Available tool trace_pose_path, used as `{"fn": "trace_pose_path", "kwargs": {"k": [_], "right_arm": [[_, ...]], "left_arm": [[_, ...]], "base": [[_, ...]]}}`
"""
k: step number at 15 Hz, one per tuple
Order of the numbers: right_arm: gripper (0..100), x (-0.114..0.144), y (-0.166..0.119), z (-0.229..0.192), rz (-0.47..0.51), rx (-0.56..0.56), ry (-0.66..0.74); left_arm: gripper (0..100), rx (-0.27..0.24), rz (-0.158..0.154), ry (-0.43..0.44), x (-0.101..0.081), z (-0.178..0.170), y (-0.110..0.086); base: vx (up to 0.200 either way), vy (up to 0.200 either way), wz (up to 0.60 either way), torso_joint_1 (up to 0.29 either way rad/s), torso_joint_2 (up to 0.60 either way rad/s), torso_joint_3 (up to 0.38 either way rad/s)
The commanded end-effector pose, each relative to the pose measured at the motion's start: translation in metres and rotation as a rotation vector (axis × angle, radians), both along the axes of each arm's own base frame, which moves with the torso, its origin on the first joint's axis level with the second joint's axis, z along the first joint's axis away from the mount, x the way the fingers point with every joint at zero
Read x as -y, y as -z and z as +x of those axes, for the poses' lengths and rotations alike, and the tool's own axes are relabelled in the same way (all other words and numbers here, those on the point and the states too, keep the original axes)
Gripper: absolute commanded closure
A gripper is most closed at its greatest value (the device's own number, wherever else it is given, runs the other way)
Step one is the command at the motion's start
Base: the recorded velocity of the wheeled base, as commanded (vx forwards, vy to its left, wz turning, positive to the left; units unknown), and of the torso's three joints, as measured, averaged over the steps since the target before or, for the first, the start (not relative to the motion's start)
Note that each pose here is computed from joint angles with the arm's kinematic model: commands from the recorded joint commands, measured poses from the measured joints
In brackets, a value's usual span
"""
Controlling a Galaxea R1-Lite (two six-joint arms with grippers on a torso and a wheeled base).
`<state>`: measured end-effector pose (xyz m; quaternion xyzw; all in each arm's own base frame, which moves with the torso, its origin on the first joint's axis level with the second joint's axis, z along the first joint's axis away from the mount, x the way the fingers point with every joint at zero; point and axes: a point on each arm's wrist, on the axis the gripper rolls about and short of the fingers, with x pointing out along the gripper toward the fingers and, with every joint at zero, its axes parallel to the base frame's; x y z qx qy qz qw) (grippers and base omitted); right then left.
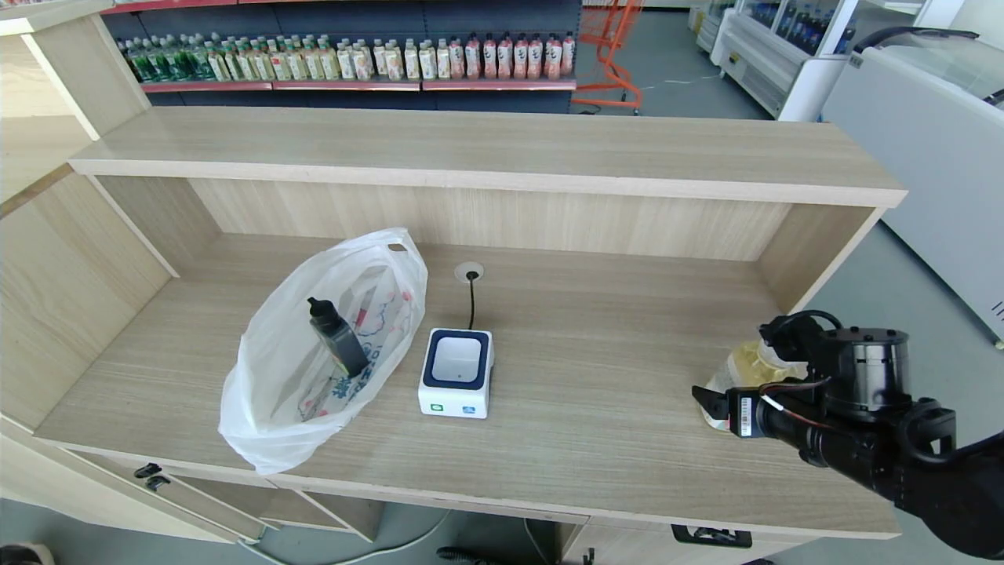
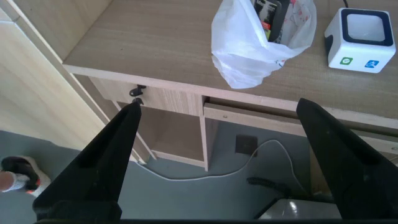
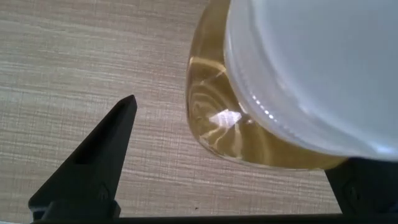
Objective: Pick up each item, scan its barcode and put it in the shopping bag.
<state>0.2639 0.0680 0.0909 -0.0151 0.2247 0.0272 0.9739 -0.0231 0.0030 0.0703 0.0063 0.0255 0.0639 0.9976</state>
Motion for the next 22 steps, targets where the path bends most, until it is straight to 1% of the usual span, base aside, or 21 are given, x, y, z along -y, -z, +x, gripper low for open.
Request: {"fn": "trace_pose_path", "kwargs": {"k": [1, 3, 6, 9, 10, 12, 13, 14, 22], "right_arm": [[0, -0.004, 0.008, 0.006, 0.000, -0.015, -0.028], [0, -0.010, 0.010, 0.015, 0.014, 0.024, -0.055], [0, -0.012, 0.012, 0.022, -0.008, 0.052, -0.079], [0, -0.015, 0.009, 0.032, -0.069, 0.106, -0.125], [0, -0.015, 0.009, 0.032, -0.069, 0.106, -0.125], [0, -0.018, 0.005, 0.036, -0.056, 0.153, -0.170], [0, -0.018, 0.006, 0.035, -0.051, 0.156, -0.176], [100, -0.018, 0.006, 0.034, -0.044, 0.163, -0.187], [100, -0.022, 0.012, 0.034, -0.073, 0.174, -0.211]], "left_arm": [[0, -0.002, 0.000, -0.001, 0.000, 0.000, 0.000], [0, -0.002, 0.000, -0.001, 0.000, 0.000, 0.000], [0, -0.002, 0.000, -0.001, 0.000, 0.000, 0.000], [0, -0.002, 0.000, -0.001, 0.000, 0.000, 0.000], [0, -0.002, 0.000, -0.001, 0.000, 0.000, 0.000], [0, -0.002, 0.000, -0.001, 0.000, 0.000, 0.000], [0, -0.002, 0.000, -0.001, 0.000, 0.000, 0.000], [0, -0.002, 0.000, -0.001, 0.000, 0.000, 0.000], [0, -0.002, 0.000, -0.001, 0.000, 0.000, 0.000]], "base": [[0.000, 0.000, 0.00, 0.000, 0.00, 0.000], [0.000, 0.000, 0.00, 0.000, 0.00, 0.000], [0.000, 0.000, 0.00, 0.000, 0.00, 0.000], [0.000, 0.000, 0.00, 0.000, 0.00, 0.000], [0.000, 0.000, 0.00, 0.000, 0.00, 0.000], [0.000, 0.000, 0.00, 0.000, 0.00, 0.000], [0.000, 0.000, 0.00, 0.000, 0.00, 0.000], [0.000, 0.000, 0.00, 0.000, 0.00, 0.000], [0.000, 0.000, 0.00, 0.000, 0.00, 0.000]]}}
